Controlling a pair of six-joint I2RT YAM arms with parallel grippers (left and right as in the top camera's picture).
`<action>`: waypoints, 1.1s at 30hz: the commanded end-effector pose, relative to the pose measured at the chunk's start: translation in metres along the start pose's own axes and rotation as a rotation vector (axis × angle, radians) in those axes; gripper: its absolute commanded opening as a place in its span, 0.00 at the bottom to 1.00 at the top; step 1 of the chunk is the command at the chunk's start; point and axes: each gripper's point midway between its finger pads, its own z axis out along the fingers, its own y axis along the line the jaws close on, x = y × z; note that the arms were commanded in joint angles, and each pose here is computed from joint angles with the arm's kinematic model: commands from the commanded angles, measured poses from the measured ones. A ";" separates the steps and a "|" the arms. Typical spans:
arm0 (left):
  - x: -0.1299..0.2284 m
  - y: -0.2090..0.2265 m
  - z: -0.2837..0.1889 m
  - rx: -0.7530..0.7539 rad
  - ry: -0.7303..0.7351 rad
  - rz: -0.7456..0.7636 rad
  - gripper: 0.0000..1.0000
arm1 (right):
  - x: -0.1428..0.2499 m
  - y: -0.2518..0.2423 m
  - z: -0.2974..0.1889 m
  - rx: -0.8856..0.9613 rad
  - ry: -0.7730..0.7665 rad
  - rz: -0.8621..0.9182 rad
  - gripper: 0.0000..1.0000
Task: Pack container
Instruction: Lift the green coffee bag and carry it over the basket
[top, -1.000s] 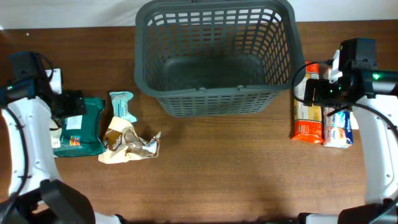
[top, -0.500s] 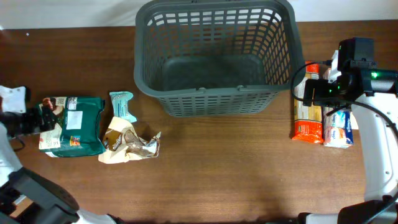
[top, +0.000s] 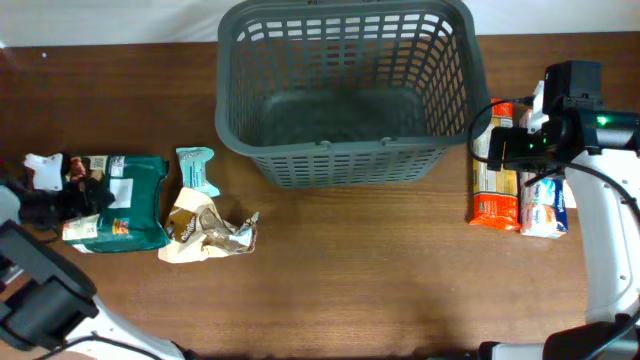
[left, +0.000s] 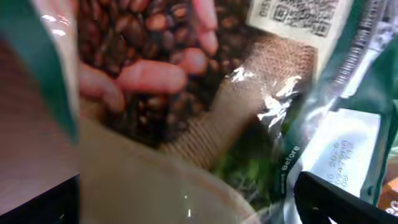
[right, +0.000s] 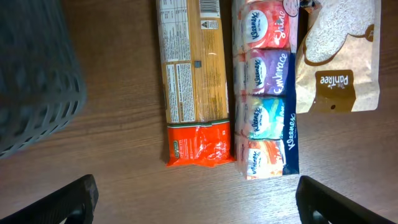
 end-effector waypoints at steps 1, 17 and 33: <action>0.001 -0.008 0.014 0.069 -0.003 -0.023 0.96 | -0.005 -0.004 -0.003 0.020 -0.014 0.005 0.99; 0.007 -0.027 0.054 0.181 0.050 -0.078 0.02 | -0.005 -0.004 -0.003 0.020 -0.014 0.005 0.99; -0.030 -0.019 0.003 0.187 0.004 -0.238 0.02 | -0.005 -0.004 -0.003 0.020 -0.014 0.005 0.99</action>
